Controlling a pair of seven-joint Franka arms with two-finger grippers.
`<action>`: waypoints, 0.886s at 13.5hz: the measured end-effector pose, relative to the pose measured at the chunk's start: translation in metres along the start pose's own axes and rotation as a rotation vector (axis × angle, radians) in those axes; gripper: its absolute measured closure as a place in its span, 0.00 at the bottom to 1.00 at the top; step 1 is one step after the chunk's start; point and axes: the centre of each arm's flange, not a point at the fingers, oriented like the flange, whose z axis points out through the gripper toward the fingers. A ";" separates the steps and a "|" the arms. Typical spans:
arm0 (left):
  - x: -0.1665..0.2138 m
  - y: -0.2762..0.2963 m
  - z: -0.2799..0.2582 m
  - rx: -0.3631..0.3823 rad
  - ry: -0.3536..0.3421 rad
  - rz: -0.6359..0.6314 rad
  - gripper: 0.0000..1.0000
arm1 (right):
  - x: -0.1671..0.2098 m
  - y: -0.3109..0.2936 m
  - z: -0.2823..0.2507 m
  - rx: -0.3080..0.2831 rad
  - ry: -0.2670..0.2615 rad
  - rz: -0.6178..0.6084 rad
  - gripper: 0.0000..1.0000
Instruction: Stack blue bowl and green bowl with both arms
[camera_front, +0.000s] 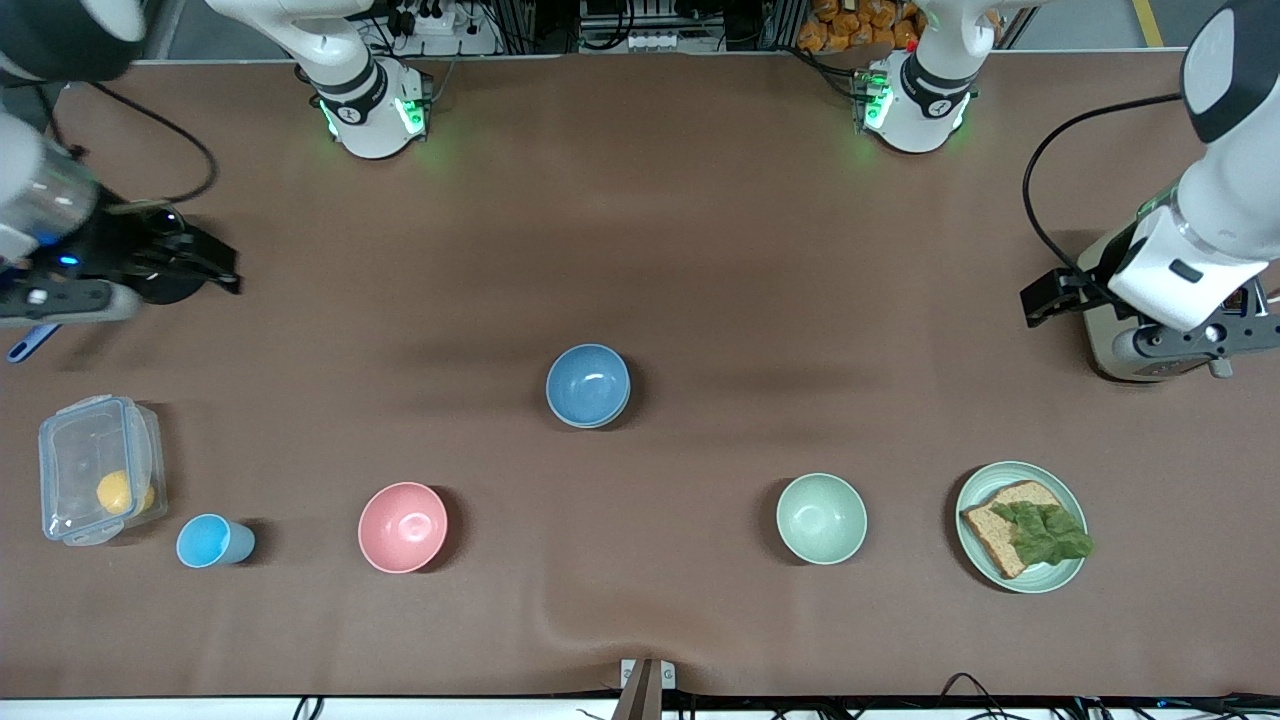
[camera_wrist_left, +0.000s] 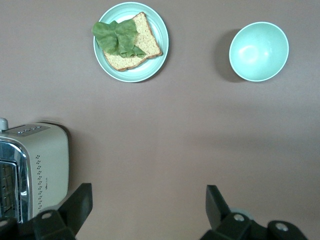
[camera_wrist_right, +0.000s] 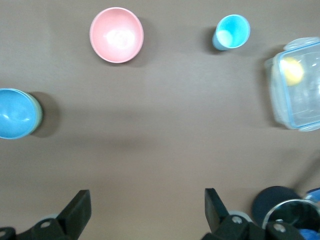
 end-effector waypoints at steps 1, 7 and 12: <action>-0.003 -0.002 -0.005 0.004 0.002 -0.004 0.00 | -0.003 0.020 -0.003 0.000 0.005 -0.013 0.00; -0.018 -0.007 -0.025 -0.027 -0.006 -0.008 0.00 | -0.015 0.042 -0.021 0.001 0.030 0.072 0.00; -0.029 -0.008 -0.034 -0.029 -0.023 0.042 0.00 | -0.015 0.036 -0.034 -0.001 0.054 0.102 0.00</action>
